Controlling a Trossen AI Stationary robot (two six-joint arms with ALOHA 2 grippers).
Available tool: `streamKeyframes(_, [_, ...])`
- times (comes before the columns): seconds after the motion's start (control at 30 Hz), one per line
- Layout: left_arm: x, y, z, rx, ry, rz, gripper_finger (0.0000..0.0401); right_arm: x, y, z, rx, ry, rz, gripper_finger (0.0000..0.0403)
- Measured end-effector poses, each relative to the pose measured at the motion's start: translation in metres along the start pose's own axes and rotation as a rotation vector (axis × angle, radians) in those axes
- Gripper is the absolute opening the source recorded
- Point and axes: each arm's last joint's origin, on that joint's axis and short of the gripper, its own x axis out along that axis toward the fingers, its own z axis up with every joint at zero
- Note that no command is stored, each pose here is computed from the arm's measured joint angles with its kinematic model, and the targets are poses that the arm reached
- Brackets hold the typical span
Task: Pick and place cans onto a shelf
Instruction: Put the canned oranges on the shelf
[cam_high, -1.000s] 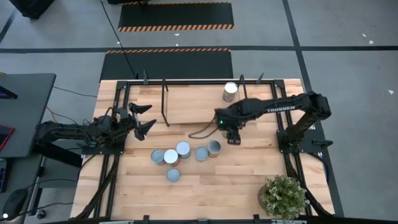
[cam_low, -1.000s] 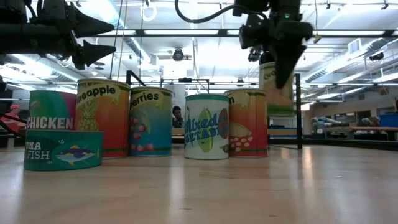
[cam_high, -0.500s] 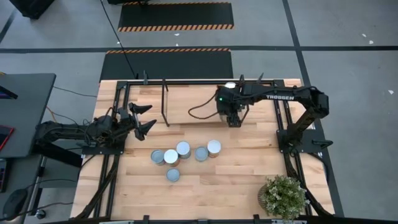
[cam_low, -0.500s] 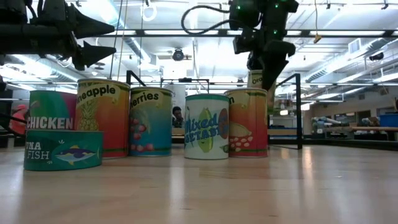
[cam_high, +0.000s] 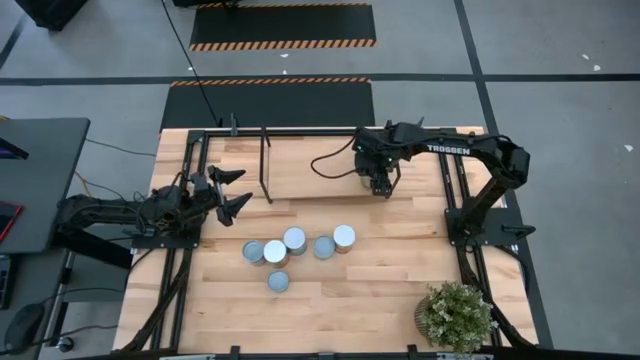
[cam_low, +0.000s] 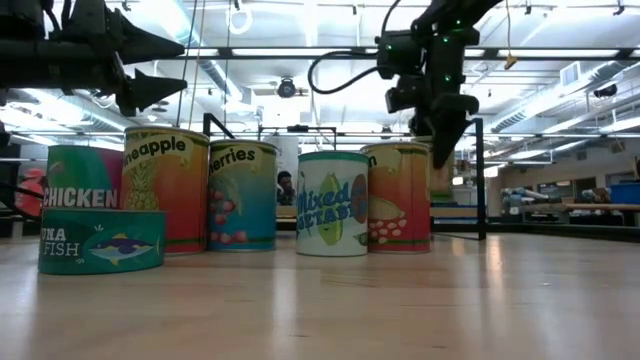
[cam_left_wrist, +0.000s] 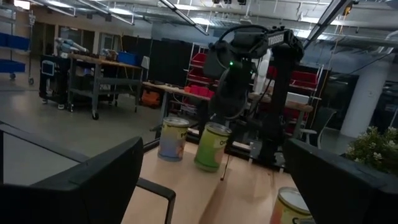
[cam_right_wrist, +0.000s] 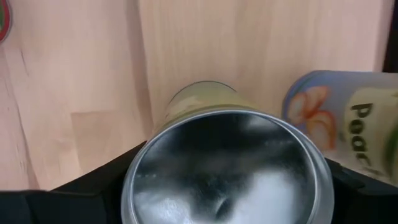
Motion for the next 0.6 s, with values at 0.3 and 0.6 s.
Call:
streamKeyframes(0.3, [0.0, 0.0, 0.0, 0.0, 0.0, 0.0, 0.0393, 0.0036, 0.0, -0.0022, 0.003, 0.021, -0.03, 0.035])
streamKeyframes(0.6, [0.0, 0.0002, -0.0011, 0.005, 0.009, 0.001, 0.0393, 0.0034, 0.0021, -0.001, 0.012, 0.026, -0.058, 0.0385])
